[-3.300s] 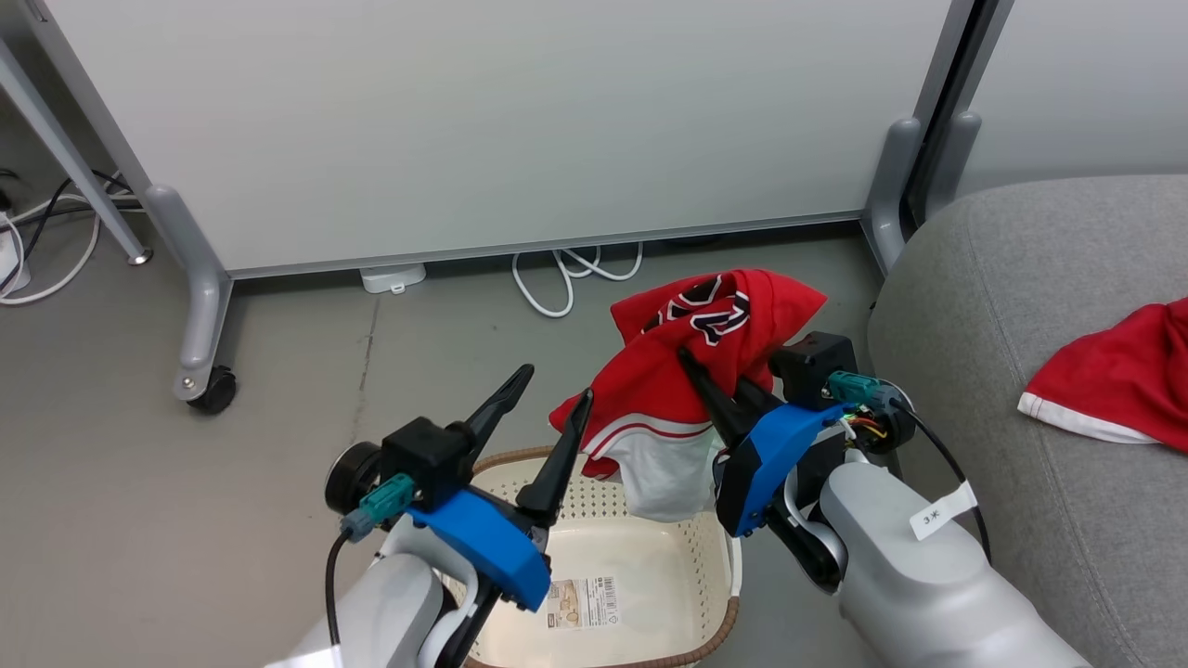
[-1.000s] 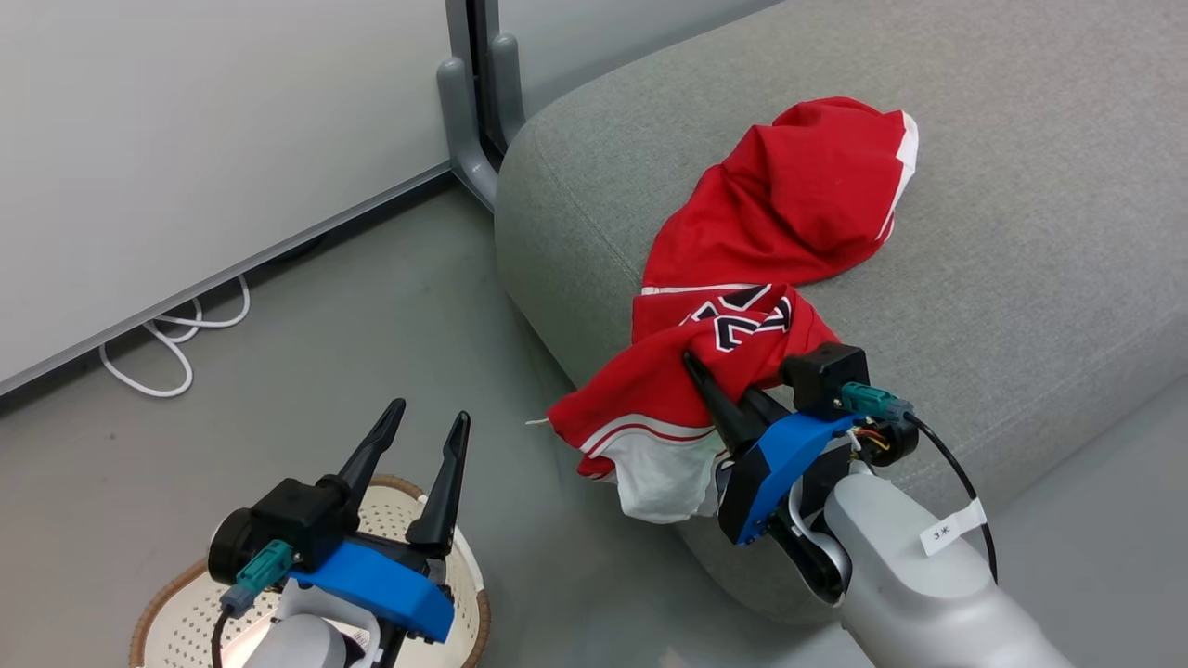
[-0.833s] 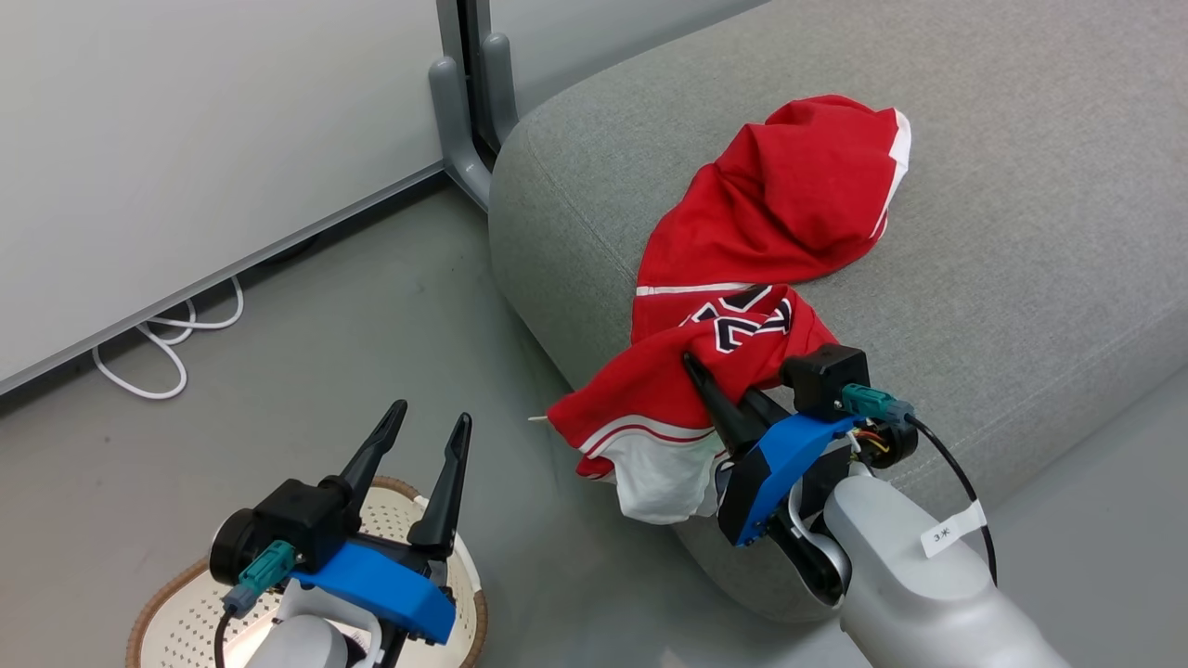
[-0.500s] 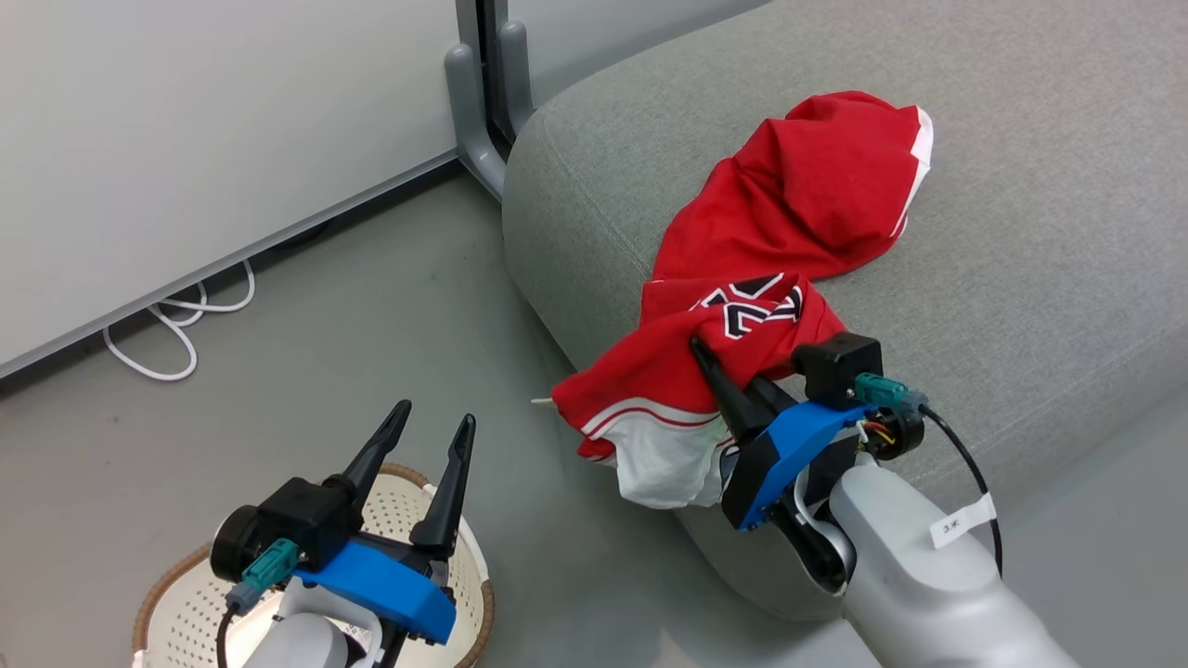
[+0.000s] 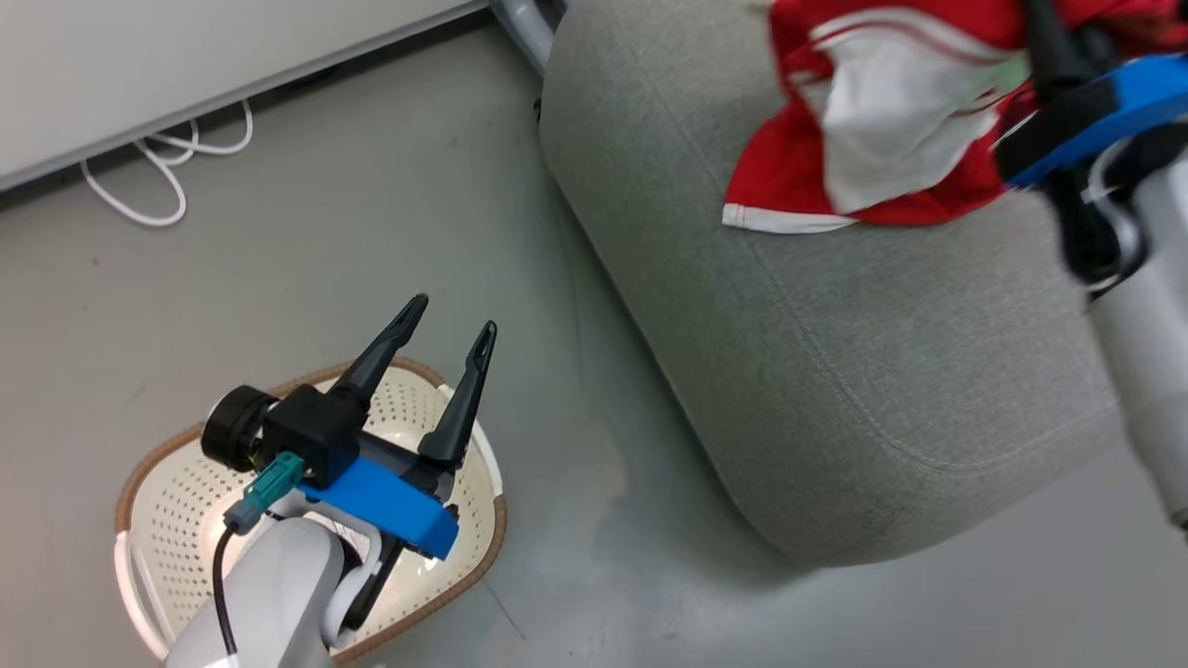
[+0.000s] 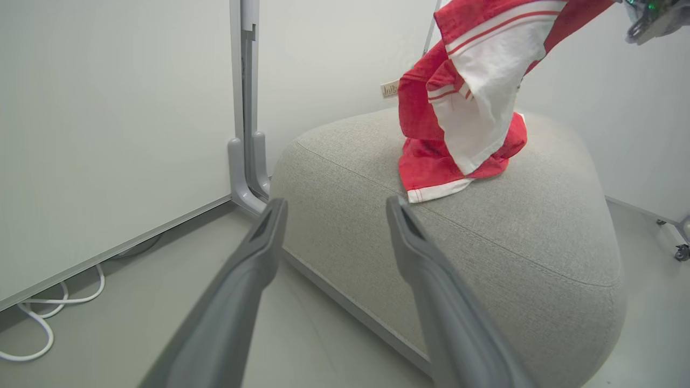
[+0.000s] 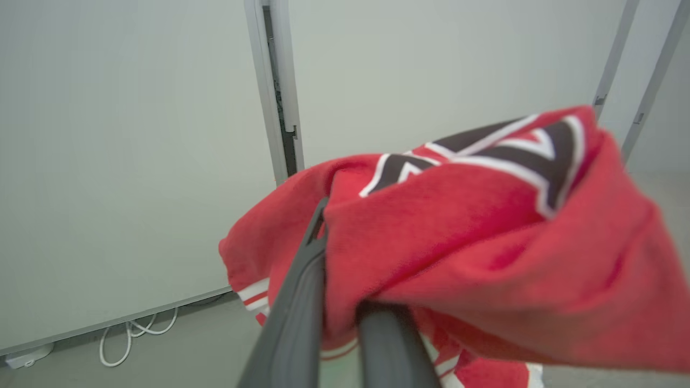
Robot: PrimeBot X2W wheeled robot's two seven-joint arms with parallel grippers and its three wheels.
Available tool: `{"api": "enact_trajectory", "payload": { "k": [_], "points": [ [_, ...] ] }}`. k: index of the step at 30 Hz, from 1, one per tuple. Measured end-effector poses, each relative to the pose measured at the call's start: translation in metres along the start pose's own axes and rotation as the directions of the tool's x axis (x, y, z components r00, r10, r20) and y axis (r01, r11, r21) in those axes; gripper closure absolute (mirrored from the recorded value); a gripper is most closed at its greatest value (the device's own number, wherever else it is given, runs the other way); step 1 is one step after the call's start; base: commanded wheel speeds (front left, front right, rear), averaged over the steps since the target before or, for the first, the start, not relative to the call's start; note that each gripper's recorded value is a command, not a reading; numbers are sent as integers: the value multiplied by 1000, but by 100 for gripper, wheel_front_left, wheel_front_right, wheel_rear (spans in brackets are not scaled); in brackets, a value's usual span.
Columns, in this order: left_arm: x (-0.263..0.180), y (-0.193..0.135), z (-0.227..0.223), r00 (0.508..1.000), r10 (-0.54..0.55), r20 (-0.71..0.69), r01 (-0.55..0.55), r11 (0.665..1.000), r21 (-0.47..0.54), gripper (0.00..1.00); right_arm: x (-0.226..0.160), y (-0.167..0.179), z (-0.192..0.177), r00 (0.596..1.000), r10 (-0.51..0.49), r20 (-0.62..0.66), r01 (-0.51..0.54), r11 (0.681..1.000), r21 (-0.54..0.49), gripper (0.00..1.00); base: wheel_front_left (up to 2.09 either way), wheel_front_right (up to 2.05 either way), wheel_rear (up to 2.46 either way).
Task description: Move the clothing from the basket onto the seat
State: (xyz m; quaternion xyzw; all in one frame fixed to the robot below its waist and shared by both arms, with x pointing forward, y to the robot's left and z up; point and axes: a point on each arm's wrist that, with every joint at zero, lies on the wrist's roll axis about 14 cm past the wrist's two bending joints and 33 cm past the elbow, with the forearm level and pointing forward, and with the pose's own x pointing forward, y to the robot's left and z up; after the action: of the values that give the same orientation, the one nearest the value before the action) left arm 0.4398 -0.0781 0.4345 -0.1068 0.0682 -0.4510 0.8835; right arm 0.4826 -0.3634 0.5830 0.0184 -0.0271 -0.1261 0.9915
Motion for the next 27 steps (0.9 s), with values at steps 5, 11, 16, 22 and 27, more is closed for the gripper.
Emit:
{"api": "enact_trajectory", "payload": {
  "k": [5, 11, 16, 22, 27],
  "points": [
    [3, 20, -8, 1000, 12, 0, -12, 1000, -3, 0, 35, -49, 28, 993, -106, 49, 109, 992, -62, 100, 0, 0, 0],
    [6, 51, -21, 999, 45, 5, -45, 999, -8, 0, 63, -85, 10, 975, -216, 57, 219, 974, -58, 100, 0, 0, 0],
    [5, 76, -38, 997, 74, -4, -74, 997, -16, 0, 75, -100, -47, 958, -288, -17, 287, 957, -43, 100, 0, 0, 0],
    [-5, 100, -63, 992, 123, -36, -125, 992, -34, 0, 81, -90, -125, 940, -311, -141, 309, 950, -38, 100, 0, 0, 0],
    [-11, 106, -71, 988, 144, -54, -146, 989, -39, 0, 82, -79, -154, 935, -298, -191, 292, 954, -63, 100, 0, 0, 0]
  ]
}}
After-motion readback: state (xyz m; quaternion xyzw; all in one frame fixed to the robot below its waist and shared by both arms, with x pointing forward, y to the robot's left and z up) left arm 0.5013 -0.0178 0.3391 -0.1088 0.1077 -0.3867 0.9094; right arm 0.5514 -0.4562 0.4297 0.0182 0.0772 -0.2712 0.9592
